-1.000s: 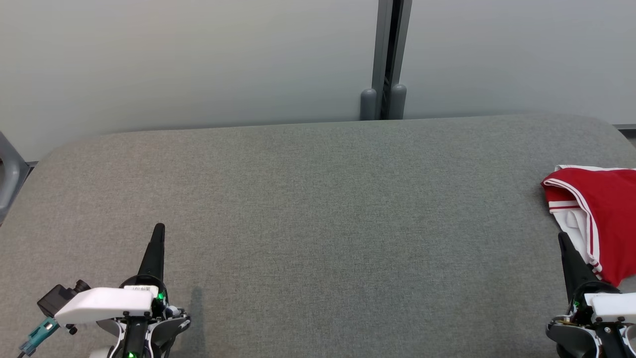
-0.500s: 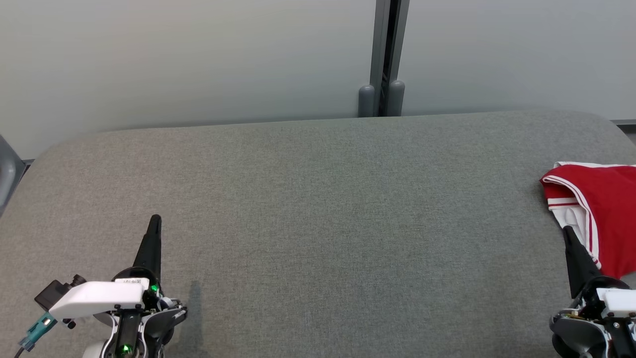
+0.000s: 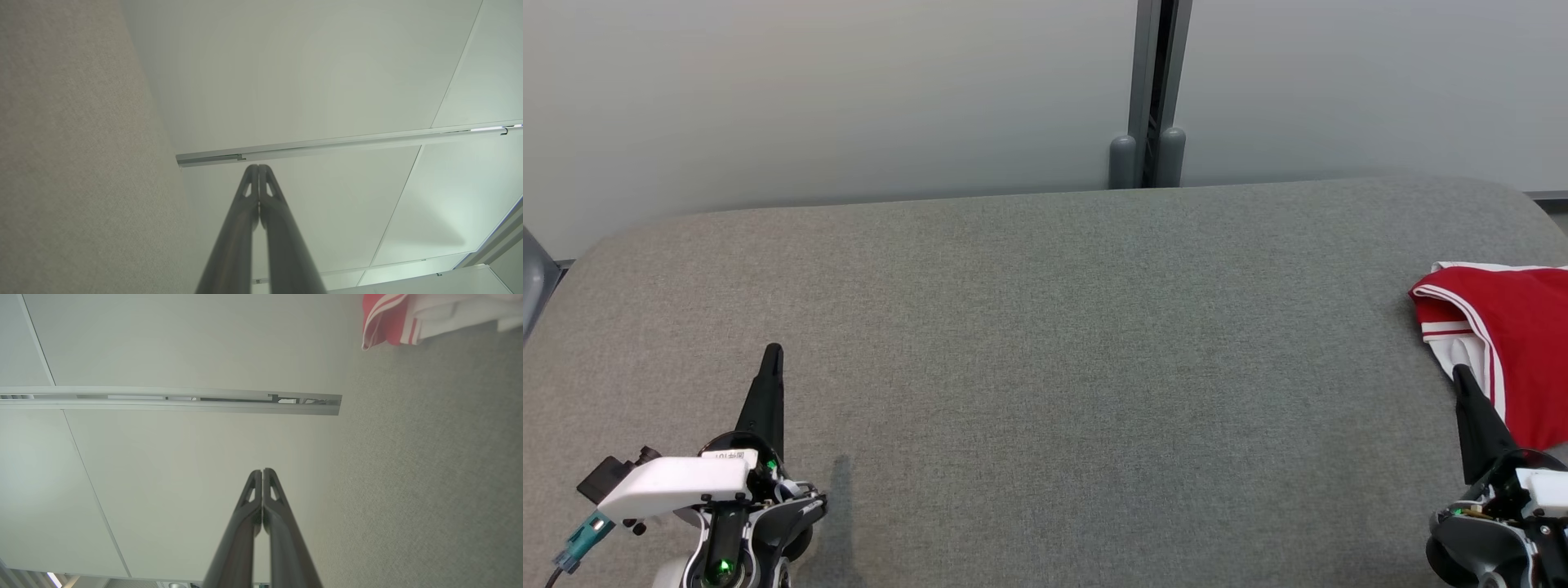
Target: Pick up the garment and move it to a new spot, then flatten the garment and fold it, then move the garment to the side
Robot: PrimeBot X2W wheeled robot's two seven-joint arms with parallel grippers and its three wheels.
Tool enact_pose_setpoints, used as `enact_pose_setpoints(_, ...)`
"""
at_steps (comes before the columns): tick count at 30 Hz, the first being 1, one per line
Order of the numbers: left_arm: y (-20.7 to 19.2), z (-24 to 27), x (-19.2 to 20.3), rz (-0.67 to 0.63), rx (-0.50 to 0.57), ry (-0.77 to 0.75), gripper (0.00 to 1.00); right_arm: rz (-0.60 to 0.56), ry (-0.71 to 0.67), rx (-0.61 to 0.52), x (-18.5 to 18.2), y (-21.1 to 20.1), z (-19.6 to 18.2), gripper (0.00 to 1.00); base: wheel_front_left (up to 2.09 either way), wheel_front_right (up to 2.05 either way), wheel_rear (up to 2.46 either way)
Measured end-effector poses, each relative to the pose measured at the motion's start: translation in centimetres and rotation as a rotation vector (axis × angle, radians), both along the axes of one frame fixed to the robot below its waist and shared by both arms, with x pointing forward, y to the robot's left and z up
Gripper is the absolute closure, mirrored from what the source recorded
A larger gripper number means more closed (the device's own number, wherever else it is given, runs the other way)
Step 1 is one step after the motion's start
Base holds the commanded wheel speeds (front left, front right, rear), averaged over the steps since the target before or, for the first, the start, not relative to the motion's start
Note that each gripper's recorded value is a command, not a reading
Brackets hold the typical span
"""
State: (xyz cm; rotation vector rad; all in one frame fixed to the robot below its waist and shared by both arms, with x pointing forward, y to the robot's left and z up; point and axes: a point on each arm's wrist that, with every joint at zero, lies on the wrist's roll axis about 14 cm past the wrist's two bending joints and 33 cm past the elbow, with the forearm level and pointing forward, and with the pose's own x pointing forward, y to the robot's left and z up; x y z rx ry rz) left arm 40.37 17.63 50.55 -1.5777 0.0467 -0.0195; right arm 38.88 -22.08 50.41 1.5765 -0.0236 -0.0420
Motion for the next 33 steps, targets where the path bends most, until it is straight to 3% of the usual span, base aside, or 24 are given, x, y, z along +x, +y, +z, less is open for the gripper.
enact_pose_setpoints(33, 0.01, 0.03, 0.00, 0.000, 0.000, -0.002, 1.00, 0.000, -0.001, 0.000, 0.01, 0.00, 0.02, 1.00, 0.00, 0.00, 0.00)
